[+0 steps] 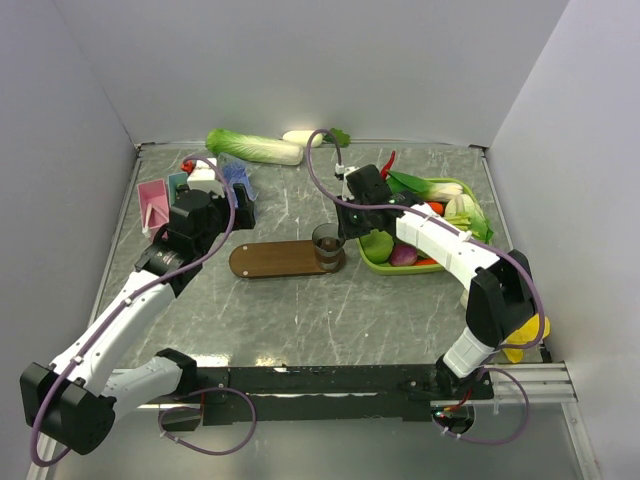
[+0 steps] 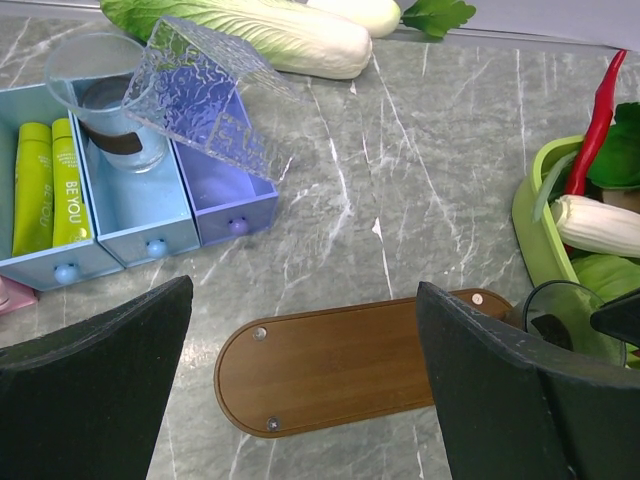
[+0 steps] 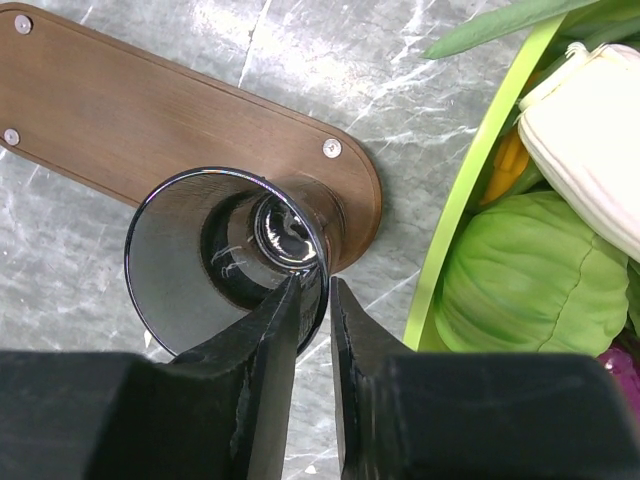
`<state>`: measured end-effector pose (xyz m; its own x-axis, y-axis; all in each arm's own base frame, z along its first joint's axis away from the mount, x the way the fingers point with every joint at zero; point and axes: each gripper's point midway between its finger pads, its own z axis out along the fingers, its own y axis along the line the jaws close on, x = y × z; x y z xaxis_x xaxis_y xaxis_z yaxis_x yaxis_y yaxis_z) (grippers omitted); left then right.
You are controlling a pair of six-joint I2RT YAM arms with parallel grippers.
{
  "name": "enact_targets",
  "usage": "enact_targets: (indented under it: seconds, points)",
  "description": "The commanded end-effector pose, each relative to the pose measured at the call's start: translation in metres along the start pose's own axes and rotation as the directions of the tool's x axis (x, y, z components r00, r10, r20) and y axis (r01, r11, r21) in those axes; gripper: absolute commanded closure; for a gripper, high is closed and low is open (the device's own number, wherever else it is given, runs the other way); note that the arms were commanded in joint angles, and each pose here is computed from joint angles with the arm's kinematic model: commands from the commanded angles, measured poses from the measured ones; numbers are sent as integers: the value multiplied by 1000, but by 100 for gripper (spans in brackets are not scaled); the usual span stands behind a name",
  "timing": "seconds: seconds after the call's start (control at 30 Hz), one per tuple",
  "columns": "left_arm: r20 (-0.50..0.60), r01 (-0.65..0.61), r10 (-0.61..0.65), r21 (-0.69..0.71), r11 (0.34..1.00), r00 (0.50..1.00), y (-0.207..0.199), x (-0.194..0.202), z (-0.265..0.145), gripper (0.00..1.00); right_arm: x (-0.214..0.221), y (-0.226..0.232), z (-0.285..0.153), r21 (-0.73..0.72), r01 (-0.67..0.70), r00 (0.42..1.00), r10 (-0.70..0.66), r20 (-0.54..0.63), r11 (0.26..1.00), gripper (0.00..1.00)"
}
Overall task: Prepare toiletry sets of a toothbrush and toothpaste on the tray
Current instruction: Place the cup on the tray.
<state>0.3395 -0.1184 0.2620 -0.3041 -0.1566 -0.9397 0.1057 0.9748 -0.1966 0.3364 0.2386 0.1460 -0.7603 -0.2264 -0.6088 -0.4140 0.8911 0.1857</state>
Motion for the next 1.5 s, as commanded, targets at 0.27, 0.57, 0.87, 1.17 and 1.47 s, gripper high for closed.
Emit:
enact_targets:
  seconds: [0.27, 0.57, 0.87, 1.17, 1.47]
  points:
    - [41, 4, -5, 22, 1000, 999, -7, -21, -2, 3, -33, 5, -7, -12, 8, 996, -7, 92, 1000, 64]
    - [1, 36, -36, -9, 999, 999, -1, -14, 7, 3, -49, 11, -21, -33, 31, 992, -26, 126, 999, 46]
    - [-15, 127, -128, -56, 990, 992, 27, -14, 19, 3, -65, 15, -57, -42, 53, 975, -43, 218, 998, 31]
    - [9, 126, -127, -179, 976, 992, 71, -15, 29, 2, -61, 16, -116, -49, 88, 938, -66, 341, 995, 30]
    - [-81, -30, 29, 0, 1000, 996, 43, -27, 85, 5, -36, 14, -158, -53, 134, 906, -101, 412, 990, 27]
